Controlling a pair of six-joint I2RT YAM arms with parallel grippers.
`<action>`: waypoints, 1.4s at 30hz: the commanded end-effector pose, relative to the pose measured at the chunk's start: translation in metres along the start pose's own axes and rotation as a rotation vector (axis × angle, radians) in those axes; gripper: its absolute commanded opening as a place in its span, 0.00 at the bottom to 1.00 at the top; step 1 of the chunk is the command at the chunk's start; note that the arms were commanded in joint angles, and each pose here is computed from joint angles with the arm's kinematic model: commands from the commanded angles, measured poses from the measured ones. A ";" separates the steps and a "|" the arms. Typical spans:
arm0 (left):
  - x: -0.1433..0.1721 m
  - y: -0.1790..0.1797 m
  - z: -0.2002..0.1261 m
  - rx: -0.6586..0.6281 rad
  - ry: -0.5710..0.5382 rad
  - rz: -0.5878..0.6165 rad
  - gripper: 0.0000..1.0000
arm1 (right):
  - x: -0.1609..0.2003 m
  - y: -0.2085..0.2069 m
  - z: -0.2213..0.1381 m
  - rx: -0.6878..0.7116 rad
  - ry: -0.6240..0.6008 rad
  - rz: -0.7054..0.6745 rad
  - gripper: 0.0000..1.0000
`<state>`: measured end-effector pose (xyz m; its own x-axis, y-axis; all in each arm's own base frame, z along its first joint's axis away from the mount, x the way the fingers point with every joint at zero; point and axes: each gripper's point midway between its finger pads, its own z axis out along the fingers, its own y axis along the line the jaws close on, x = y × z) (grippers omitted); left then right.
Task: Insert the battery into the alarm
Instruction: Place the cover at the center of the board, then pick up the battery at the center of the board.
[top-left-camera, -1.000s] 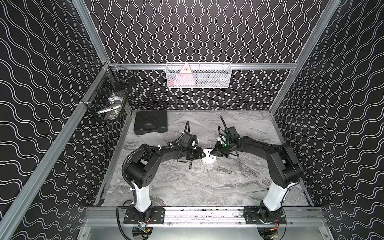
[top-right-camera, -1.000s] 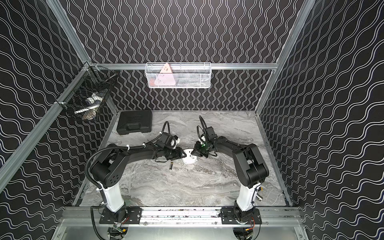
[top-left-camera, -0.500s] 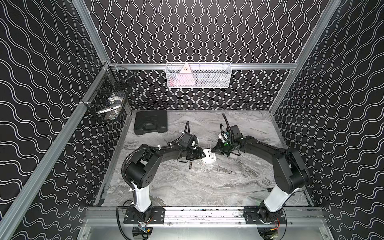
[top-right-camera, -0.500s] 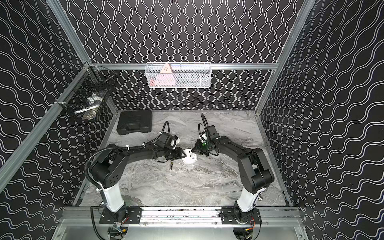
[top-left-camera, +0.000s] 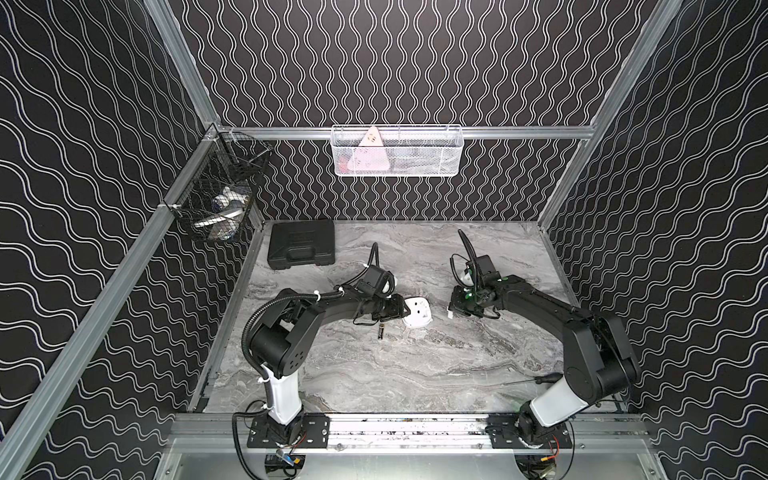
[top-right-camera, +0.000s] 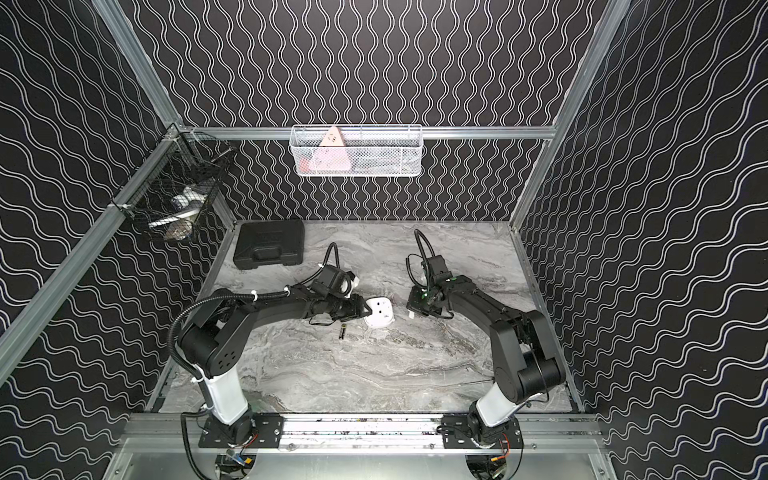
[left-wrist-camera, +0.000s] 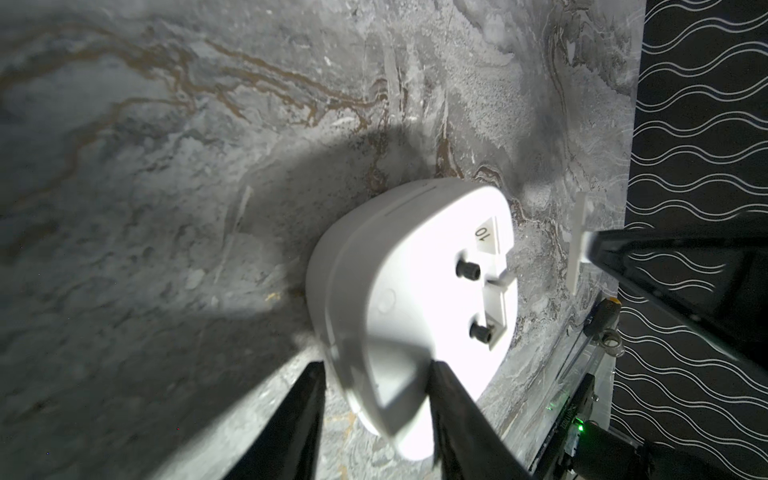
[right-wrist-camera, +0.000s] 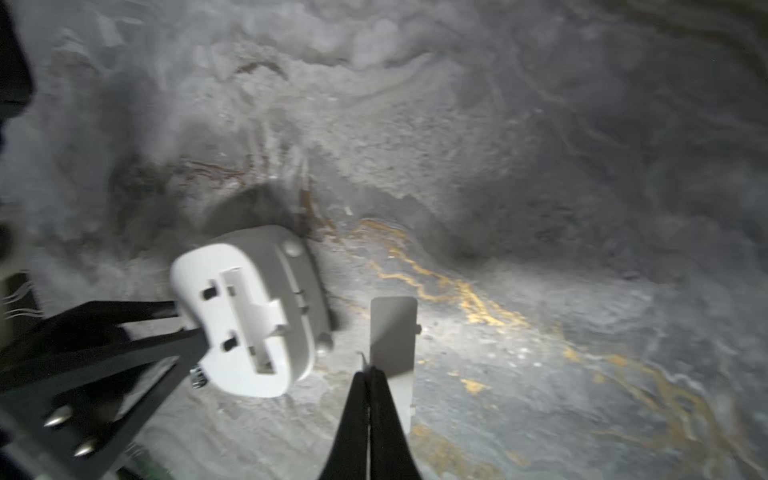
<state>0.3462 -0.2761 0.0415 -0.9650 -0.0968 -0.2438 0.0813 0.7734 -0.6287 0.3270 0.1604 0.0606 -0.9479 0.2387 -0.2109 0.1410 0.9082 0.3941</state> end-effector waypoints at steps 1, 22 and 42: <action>0.011 0.013 -0.002 -0.059 0.035 -0.024 0.48 | 0.002 -0.034 0.006 0.159 -0.009 -0.039 0.05; -0.011 -0.010 -0.048 -0.114 -0.068 0.033 0.56 | -0.009 -0.004 -0.038 0.024 -0.127 -0.073 0.30; 0.051 0.045 -0.061 -0.610 0.059 0.199 0.49 | 0.000 0.026 -0.052 -0.189 -0.163 -0.047 0.47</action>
<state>0.2868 -0.2144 0.0524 -0.9532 0.1206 -0.2771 0.1459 0.9867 -0.0723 0.3125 0.1630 0.1128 -0.8975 0.2579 -0.3578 0.0390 0.8545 0.5180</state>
